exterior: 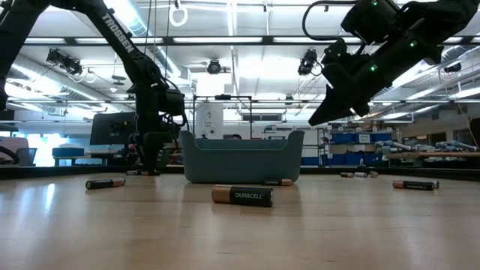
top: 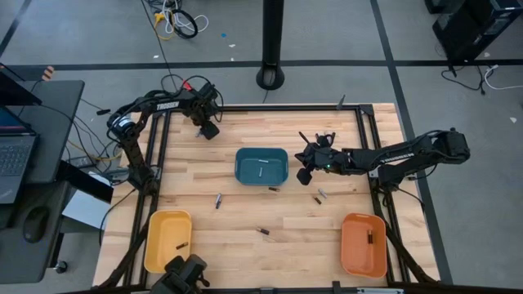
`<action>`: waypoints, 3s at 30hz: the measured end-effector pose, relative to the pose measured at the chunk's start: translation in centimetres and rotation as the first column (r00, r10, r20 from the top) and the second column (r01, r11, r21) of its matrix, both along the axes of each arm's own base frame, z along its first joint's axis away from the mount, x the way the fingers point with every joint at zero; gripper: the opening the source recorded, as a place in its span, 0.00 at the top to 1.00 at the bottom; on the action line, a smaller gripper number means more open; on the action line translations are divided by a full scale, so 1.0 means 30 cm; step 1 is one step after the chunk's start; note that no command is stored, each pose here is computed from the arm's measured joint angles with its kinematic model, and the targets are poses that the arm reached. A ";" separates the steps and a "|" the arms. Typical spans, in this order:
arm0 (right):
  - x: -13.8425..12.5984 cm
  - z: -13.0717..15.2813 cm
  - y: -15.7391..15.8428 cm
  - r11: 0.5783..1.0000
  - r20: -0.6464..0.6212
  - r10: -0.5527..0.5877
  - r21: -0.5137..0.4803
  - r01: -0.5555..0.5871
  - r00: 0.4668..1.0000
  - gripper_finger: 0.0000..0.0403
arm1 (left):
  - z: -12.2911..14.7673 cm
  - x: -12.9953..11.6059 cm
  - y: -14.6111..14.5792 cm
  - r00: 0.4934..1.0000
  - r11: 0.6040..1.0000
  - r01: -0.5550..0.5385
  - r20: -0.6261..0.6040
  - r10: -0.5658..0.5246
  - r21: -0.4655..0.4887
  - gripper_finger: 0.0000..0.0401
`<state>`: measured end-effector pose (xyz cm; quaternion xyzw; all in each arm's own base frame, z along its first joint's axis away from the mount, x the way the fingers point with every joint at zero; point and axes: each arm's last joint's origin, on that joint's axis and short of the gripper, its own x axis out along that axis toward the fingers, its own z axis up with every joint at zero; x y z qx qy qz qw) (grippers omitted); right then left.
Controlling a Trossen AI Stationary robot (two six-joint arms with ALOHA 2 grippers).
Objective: Sort batteries
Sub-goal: Put the large black battery into the orange bin
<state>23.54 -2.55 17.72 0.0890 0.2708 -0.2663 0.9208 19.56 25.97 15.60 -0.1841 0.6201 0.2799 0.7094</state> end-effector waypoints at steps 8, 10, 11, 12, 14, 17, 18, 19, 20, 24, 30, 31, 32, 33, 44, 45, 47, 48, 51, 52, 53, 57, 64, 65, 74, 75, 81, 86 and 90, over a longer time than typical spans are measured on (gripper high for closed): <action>0.000 0.000 0.000 1.000 0.000 0.000 -0.001 0.000 1.000 0.94 | 0.000 0.000 -0.002 1.000 1.000 0.003 0.005 -0.003 -0.010 0.59; 0.000 0.000 0.000 1.000 0.000 0.000 -0.001 0.000 1.000 0.94 | 0.000 0.000 -0.002 1.000 1.000 0.004 0.006 -0.004 -0.009 0.59; 0.000 0.000 0.000 1.000 0.000 0.000 -0.001 0.000 1.000 0.94 | 0.000 0.000 -0.001 1.000 1.000 0.007 0.006 -0.007 -0.008 0.59; 0.000 0.000 0.000 1.000 0.000 0.000 -0.001 0.000 1.000 0.94 | 0.001 0.001 0.000 1.000 1.000 0.010 0.006 -0.010 -0.006 0.60; 0.000 0.000 0.000 1.000 -0.001 0.000 -0.001 0.000 1.000 0.94 | 0.005 0.003 0.002 1.000 1.000 0.022 0.006 -0.022 -0.003 0.61; 0.000 0.000 0.000 1.000 -0.001 0.000 -0.001 0.000 1.000 0.94 | 0.012 0.007 0.007 0.999 0.999 0.031 0.010 -0.031 0.008 0.67; 0.000 0.000 0.000 1.000 -0.001 0.000 -0.001 0.000 1.000 0.94 | 0.013 0.007 0.008 0.999 0.999 0.033 0.012 -0.033 0.008 0.69; 0.000 0.000 0.000 1.000 0.000 0.000 -0.001 0.000 1.000 0.94 | 0.012 0.007 0.007 0.999 0.999 0.038 0.017 -0.038 0.003 0.72; 0.000 0.000 0.000 1.000 0.000 0.000 -0.001 0.000 1.000 0.93 | 0.010 0.008 0.004 0.999 0.999 0.045 0.026 -0.045 -0.009 0.75; 0.000 0.000 0.000 1.000 -0.004 0.004 -0.007 -0.004 1.000 0.94 | 0.007 0.008 -0.008 0.998 0.998 0.058 0.008 -0.058 -0.029 0.81; 0.002 0.003 0.000 1.000 0.002 0.011 -0.016 -0.011 1.000 0.94 | 0.007 0.010 -0.013 0.999 0.999 0.041 -0.002 -0.041 -0.032 0.78; 0.002 0.003 0.000 1.000 0.002 0.012 -0.019 -0.012 1.000 0.94 | 0.007 0.012 -0.016 0.999 0.998 0.046 -0.006 -0.046 -0.034 0.77; 0.002 0.003 0.000 1.000 0.002 0.013 -0.020 -0.013 1.000 0.94 | 0.008 0.014 -0.020 0.999 0.998 0.050 -0.013 -0.050 -0.037 0.75; 0.003 0.004 0.000 1.000 0.002 0.013 -0.020 -0.013 1.000 0.94 | 0.011 0.017 -0.024 0.998 0.998 0.054 -0.023 -0.055 -0.041 0.74; 0.003 0.004 0.000 1.000 0.002 0.014 -0.021 -0.014 1.000 0.94 | 0.058 0.095 -0.046 0.993 0.993 0.114 -0.041 -0.113 0.019 0.60; 0.003 0.004 0.000 1.000 0.002 0.014 -0.021 -0.014 1.000 0.94 | 0.057 0.102 -0.047 0.992 0.993 0.118 -0.036 -0.117 0.027 0.60; 0.002 0.004 0.000 1.000 0.002 0.014 -0.021 -0.014 1.000 0.93 | 0.055 0.106 -0.047 0.992 0.992 0.120 -0.037 -0.119 0.033 0.61; 0.002 0.004 -0.001 1.000 0.002 0.013 -0.021 -0.013 1.000 0.93 | 0.052 0.109 -0.046 0.992 0.992 0.117 -0.040 -0.115 0.038 0.61; 0.002 0.003 0.000 1.000 0.002 0.014 -0.020 -0.014 1.000 0.93 | 0.036 0.110 -0.043 0.995 0.996 0.083 -0.053 -0.082 0.031 0.61; 0.003 0.003 0.000 1.000 0.002 0.015 -0.020 -0.015 1.000 0.93 | 0.030 0.110 -0.044 0.996 0.997 0.076 -0.058 -0.074 0.023 0.61; 0.003 0.003 0.000 1.000 0.001 0.016 -0.019 -0.016 1.000 0.93 | 0.023 0.110 -0.043 0.995 0.997 0.074 -0.063 -0.073 0.018 0.61; 0.003 0.003 0.000 1.000 0.002 0.020 -0.016 -0.020 1.000 0.94 | -0.006 0.114 -0.042 0.993 0.997 0.075 -0.087 -0.075 -0.004 0.61; 0.003 0.003 0.001 1.000 0.002 0.022 -0.015 -0.022 1.000 0.94 | -0.023 0.116 -0.038 0.989 0.997 0.071 -0.131 -0.068 0.014 0.61; 0.003 0.003 0.001 1.000 0.002 0.022 -0.015 -0.022 1.000 0.94 | -0.023 0.116 -0.038 0.989 0.998 0.068 -0.131 -0.065 0.014 0.61; 0.003 0.003 0.001 1.000 0.002 0.022 -0.015 -0.022 1.000 0.94 | -0.024 0.109 -0.046 0.991 1.000 -0.022 -0.134 0.021 -0.009 0.61; 0.003 0.003 0.001 1.000 0.002 0.023 -0.014 -0.023 1.000 0.94 | -0.023 0.109 -0.046 0.990 0.999 -0.034 -0.134 0.032 -0.010 0.61; 0.003 0.003 0.001 1.000 0.001 0.024 -0.014 -0.024 1.000 0.94 | -0.001 0.111 -0.044 0.987 0.997 -0.068 -0.147 0.062 -0.033 0.61; 0.003 0.003 0.001 1.000 0.001 0.024 -0.014 -0.024 1.000 0.94 | 0.018 0.112 -0.042 0.981 0.993 -0.114 -0.163 0.107 -0.034 0.61; 0.003 0.003 0.001 1.000 0.001 0.024 -0.014 -0.024 1.000 0.94 | 0.020 0.107 -0.047 0.972 0.986 -0.163 -0.175 0.154 -0.039 0.61</action>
